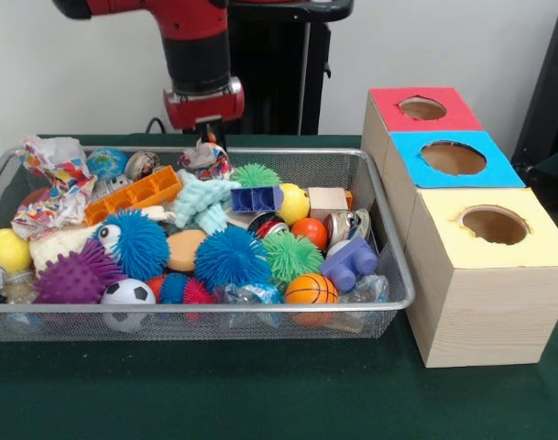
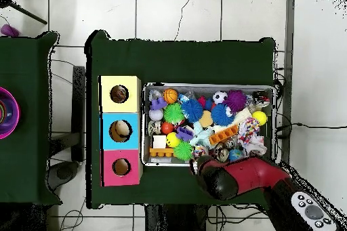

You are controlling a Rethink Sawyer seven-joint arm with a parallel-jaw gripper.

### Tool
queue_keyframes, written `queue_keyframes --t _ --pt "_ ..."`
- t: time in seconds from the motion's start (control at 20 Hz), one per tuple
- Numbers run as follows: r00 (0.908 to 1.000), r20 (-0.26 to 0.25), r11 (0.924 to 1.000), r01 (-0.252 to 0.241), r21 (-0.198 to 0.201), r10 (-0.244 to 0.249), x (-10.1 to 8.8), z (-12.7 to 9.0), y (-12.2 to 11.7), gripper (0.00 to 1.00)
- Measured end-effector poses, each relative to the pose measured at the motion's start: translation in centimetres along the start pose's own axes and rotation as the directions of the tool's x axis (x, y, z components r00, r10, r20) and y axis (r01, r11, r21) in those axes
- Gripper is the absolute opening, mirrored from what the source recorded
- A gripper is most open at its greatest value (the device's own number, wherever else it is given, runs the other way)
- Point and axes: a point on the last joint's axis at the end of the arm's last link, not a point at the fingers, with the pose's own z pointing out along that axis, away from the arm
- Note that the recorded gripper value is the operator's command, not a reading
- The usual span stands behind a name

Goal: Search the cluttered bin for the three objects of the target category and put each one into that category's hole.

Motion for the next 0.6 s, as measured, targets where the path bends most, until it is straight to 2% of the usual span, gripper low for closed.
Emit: queue_keyframes --t 0.15,0.2,0.35,0.5,0.6 --pt "0.9991 0.013 0.9991 -0.041 0.008 0.041 -1.5 -2.9 0.5 0.0" --pt "0.9971 0.017 0.9971 -0.075 0.017 0.075 -2.7 -5.2 1.1 0.0" --pt "0.9939 0.014 0.9932 -0.11 0.038 0.11 -4.6 -8.4 2.3 0.0" --pt "0.9933 0.006 0.9915 -0.116 0.058 0.116 -6.1 -10.5 3.9 0.0" --pt "0.995 0.001 0.992 -0.1 0.076 0.1 -7.8 -12.3 6.3 0.0"
